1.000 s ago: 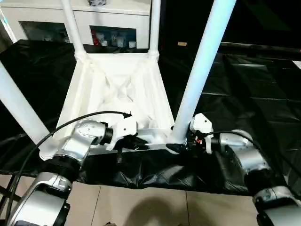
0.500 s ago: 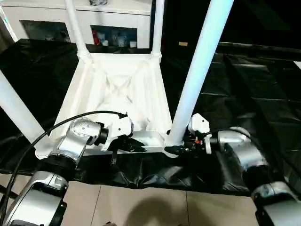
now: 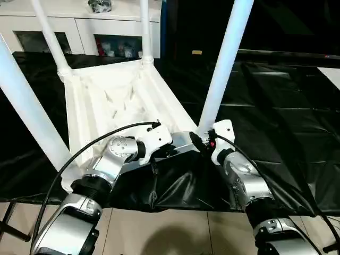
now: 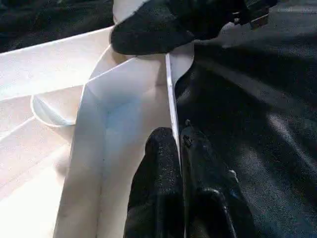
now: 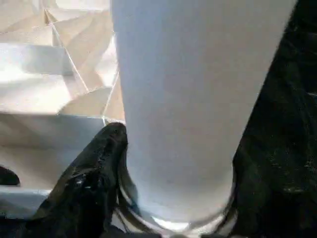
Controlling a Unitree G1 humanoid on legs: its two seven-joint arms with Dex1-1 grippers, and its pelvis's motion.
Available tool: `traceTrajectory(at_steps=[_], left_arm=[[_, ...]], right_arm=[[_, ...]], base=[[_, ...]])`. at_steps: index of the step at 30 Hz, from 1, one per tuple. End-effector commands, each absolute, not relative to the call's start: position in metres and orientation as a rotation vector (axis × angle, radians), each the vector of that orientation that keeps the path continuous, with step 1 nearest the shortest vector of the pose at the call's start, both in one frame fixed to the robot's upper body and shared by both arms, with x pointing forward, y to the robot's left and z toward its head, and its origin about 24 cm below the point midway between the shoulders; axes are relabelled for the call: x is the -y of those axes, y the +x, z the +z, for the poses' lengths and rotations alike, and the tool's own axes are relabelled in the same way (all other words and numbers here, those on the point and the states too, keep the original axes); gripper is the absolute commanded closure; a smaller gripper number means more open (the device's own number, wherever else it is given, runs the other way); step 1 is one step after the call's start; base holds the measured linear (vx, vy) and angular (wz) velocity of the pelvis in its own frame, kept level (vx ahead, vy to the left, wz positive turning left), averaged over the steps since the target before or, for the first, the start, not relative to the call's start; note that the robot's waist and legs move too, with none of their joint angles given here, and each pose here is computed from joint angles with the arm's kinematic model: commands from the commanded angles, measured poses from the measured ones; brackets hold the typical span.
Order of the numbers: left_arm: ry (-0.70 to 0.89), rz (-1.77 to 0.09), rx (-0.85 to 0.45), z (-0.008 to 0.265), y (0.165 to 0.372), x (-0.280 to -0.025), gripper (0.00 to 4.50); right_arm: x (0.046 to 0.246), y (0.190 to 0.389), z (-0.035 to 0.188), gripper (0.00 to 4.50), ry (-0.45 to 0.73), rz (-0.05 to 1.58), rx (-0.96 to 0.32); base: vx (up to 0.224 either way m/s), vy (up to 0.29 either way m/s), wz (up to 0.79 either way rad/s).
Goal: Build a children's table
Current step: Rotate leg to tighten
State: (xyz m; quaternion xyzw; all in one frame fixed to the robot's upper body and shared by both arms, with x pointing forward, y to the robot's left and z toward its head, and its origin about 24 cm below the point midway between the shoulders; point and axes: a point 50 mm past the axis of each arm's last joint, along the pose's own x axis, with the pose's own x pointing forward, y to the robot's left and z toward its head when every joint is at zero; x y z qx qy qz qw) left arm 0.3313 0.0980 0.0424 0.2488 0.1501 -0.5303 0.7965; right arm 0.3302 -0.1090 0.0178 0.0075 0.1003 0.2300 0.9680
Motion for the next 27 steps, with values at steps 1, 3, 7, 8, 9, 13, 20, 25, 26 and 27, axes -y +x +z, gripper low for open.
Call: traceTrajectory(at_steps=[1,3,7,8,9,13,20,25,26,27], left_arm=[[0.499,-1.285,-0.259,0.040,0.317,-0.060,4.50],[0.509,-1.297,-0.267,0.040,0.316,-0.070,4.50],[0.531,-1.313,-0.264,0.041,0.317,-0.086,4.50],[0.534,-1.318,-0.260,0.042,0.317,-0.090,4.50],[0.533,-1.320,-0.260,0.042,0.317,-0.091,4.50],[0.505,-1.382,-0.252,0.047,0.315,-0.107,4.50],[0.445,-1.505,-0.272,0.053,0.310,-0.119,4.50],[0.451,-1.566,-0.302,0.054,0.308,-0.125,4.50],[0.454,-1.581,-0.313,0.054,0.308,-0.127,4.50],[0.457,-1.587,-0.318,0.054,0.308,-0.128,4.50]], right_arm=[[0.073,0.325,0.034,0.97,0.038,0.720,-0.123],[0.088,0.325,0.034,0.75,0.005,0.758,-0.129],[0.111,0.325,0.034,0.51,-0.059,0.801,-0.152],[0.117,0.325,0.035,0.36,-0.069,0.824,-0.165],[0.118,0.325,0.035,0.27,-0.072,0.830,-0.167],[0.141,0.318,0.037,0.27,-0.158,1.017,-0.215],[0.150,0.313,0.040,0.54,-0.189,1.201,-0.277],[0.150,0.315,0.045,0.99,-0.185,1.256,-0.278],[0.149,0.316,0.046,1.17,-0.185,1.269,-0.276],[0.148,0.316,0.046,1.28,-0.184,1.277,-0.276]], base=[[0.000,0.000,0.00],[0.000,0.000,0.00],[0.000,0.000,0.00],[0.000,0.000,0.00],[0.000,0.000,0.00],[0.000,0.000,0.00],[0.000,0.000,0.00],[0.000,0.000,0.00],[0.000,0.000,0.00],[0.000,0.000,0.00]])
